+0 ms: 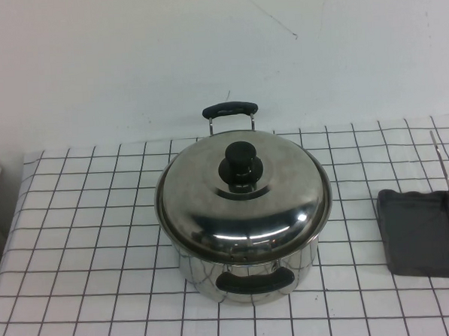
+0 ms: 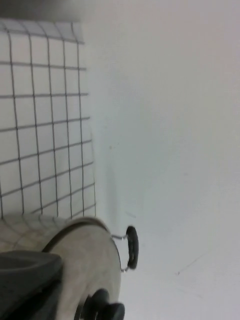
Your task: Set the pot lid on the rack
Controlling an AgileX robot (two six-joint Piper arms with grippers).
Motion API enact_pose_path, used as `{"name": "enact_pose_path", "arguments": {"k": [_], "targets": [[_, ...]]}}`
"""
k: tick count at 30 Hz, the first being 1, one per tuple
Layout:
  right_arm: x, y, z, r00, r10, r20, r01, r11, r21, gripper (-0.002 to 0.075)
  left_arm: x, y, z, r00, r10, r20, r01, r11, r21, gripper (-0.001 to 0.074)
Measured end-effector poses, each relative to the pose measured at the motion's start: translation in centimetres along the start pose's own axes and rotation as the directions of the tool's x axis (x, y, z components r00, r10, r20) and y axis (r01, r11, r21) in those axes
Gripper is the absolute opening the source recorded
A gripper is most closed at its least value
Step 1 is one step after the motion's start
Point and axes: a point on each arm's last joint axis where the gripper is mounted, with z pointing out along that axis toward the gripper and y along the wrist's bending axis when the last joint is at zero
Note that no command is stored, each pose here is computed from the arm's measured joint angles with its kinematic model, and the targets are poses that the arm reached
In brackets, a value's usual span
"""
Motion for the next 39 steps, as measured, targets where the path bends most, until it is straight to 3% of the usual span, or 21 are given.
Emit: {"name": "enact_pose_path", "arguments": {"k": [4,9,12,17,23,31,39], "targets": [[0.0,0.0,0.0,1.000,0.000,0.000,0.000,1.000,0.000,-0.0002,-2.3,0.6,1.5,0.997,0.072,-0.029,-0.074,0.995,-0.066,-0.0003],[0.0,0.0,0.0,1.000,0.000,0.000,0.000,1.000,0.000,-0.0002,-2.8,0.7,3.9,0.991,0.104,-0.085,-0.108,0.993,-0.047,0.0025],[0.0,0.0,0.0,1.000,0.000,0.000,0.000,1.000,0.000,-0.0003,-2.6,-0.3,5.4,0.990,0.124,-0.074,-0.122,0.992,0.031,0.0100],[0.0,0.0,0.0,1.000,0.000,0.000,0.000,1.000,0.000,-0.0003,-3.0,-3.3,8.3,0.986,0.167,0.011,-0.166,0.966,0.200,0.0307],[0.0,0.0,0.0,1.000,0.000,0.000,0.000,1.000,0.000,-0.0003,-3.0,-5.3,13.2,0.979,0.199,-0.031,-0.185,0.951,0.250,0.0456],[0.0,0.0,0.0,1.000,0.000,0.000,0.000,1.000,0.000,-0.0003,-1.4,-7.4,20.0,0.991,0.108,-0.084,-0.075,0.944,0.320,0.0490],[0.0,0.0,0.0,1.000,0.000,0.000,0.000,1.000,0.000,-0.0003,2.0,-8.5,24.3,0.983,0.138,-0.118,-0.082,0.917,0.389,0.0491]]}}
